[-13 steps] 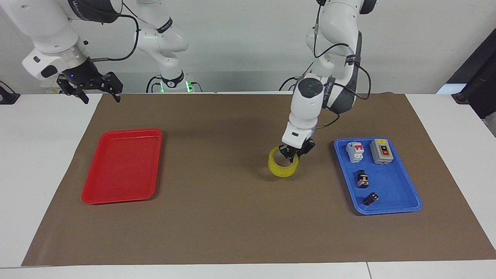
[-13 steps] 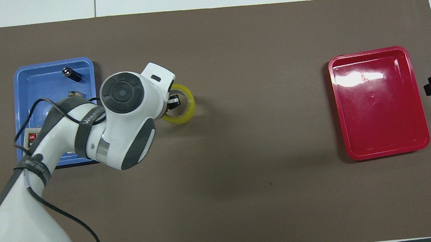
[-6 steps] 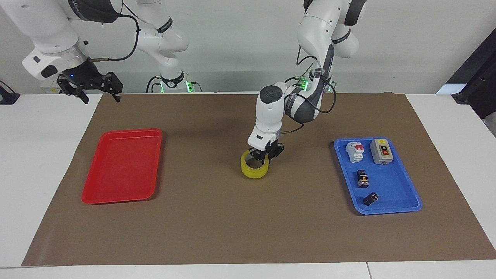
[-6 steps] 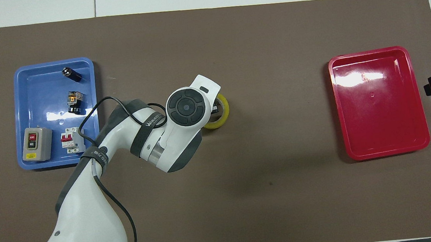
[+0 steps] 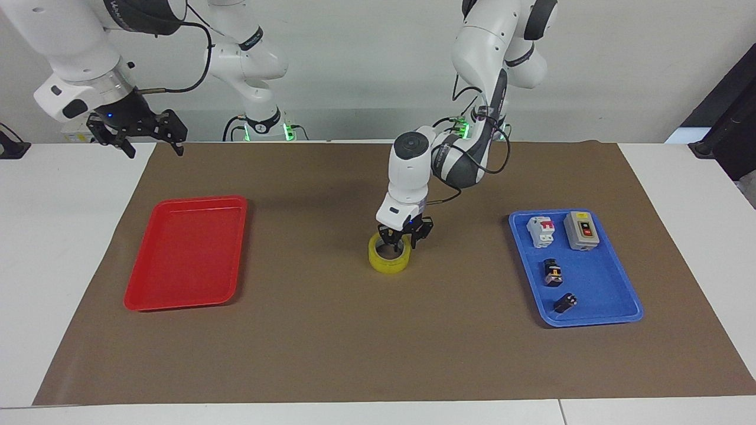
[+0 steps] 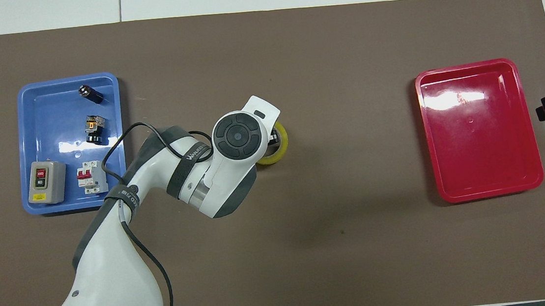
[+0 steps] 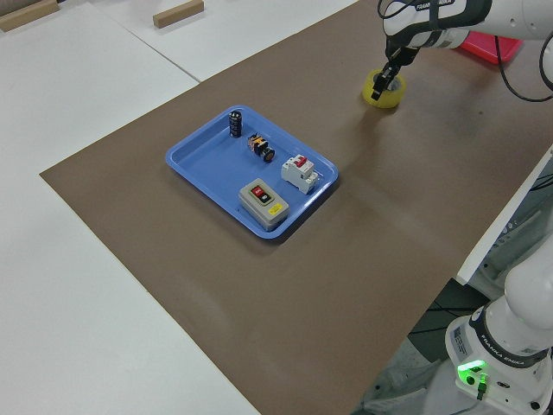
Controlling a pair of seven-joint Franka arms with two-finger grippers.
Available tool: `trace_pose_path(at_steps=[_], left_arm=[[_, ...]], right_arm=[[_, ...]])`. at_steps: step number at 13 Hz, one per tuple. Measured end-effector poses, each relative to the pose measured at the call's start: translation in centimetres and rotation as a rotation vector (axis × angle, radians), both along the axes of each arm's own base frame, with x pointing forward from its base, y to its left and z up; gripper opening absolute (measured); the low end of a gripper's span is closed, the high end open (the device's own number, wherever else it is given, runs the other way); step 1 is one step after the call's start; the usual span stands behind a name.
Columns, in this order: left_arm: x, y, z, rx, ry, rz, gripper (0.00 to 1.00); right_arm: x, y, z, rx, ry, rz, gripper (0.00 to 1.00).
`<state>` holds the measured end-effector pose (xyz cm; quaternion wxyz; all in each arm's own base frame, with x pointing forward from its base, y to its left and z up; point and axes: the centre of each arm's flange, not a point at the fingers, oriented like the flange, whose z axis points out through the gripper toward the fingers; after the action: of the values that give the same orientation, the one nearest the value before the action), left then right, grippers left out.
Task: Place and move tape with both arms
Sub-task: 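Lift the yellow tape with the left gripper and carry it toward the table center, then release the tape on the table while the right gripper reaches toward it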
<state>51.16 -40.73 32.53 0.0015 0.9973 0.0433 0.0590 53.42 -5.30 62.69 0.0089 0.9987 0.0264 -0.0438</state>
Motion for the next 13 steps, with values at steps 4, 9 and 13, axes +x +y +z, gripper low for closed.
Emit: trace_pose_path(at_steps=[4, 9, 13], left_arm=[[0.7, 1.3, 3.3, -0.025, -0.038, 0.019, 0.96], [3.7, 13.9, 11.2, 0.032, -0.011, 0.02, 1.0], [4.8, 25.7, 17.2, -0.001, 0.045, -0.061, 1.0]], right_arm=[[0.0, 0.2, 0.0, 0.0, 0.0, 0.004, 1.0], [0.1, 1.2, -0.1, 0.0, 0.003, 0.022, 1.0], [1.2, 5.8, -0.9, 0.02, -0.053, 0.053, 1.0]])
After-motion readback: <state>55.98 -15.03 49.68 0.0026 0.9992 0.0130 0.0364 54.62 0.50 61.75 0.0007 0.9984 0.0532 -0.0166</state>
